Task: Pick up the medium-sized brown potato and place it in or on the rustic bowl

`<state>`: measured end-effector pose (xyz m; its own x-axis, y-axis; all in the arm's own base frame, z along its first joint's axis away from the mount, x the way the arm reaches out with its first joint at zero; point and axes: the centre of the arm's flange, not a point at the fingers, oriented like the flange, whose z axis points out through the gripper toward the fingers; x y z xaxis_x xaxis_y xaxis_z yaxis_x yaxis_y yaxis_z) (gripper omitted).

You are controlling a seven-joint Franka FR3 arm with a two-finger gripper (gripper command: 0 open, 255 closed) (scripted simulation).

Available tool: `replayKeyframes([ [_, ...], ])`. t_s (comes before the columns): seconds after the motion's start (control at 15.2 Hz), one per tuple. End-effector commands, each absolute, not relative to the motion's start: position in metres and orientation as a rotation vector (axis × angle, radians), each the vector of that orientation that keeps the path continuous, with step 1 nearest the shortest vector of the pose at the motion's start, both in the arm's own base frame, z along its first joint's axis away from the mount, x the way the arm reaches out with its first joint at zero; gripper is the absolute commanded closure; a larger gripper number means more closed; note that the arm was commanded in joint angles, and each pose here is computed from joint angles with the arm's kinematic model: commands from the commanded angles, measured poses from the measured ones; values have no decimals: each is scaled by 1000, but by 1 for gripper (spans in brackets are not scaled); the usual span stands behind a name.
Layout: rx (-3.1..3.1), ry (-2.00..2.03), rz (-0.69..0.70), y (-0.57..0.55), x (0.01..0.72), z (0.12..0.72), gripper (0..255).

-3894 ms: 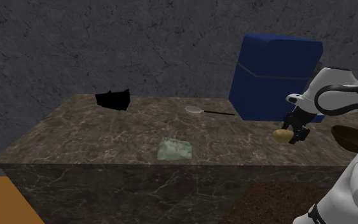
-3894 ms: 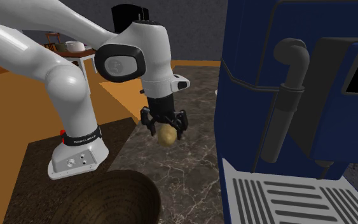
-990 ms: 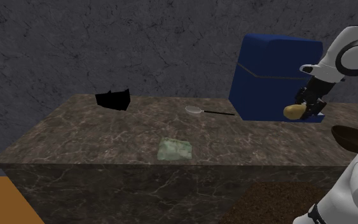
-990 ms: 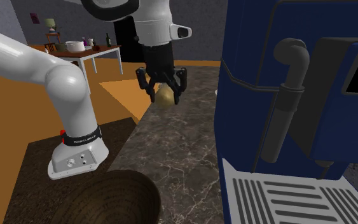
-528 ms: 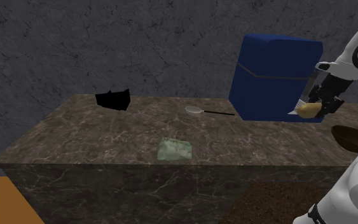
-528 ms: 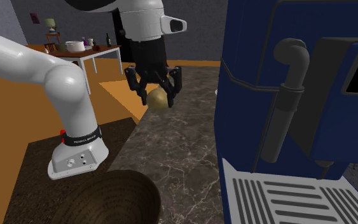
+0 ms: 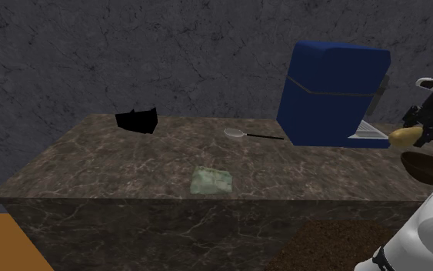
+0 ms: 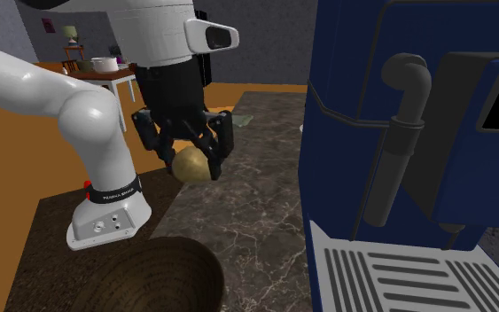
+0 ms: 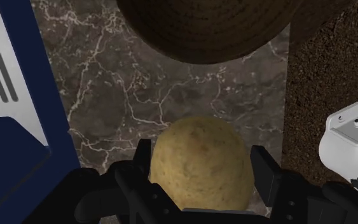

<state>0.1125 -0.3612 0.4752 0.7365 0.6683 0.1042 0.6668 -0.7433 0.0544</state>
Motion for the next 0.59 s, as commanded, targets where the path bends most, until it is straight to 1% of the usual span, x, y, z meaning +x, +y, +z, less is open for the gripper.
replayKeyframes([
  [0.0, 2915, 1122, 182, -379, 92, 475, 255],
  [0.53, 2915, 1122, 182, -451, 15, 475, 255],
])
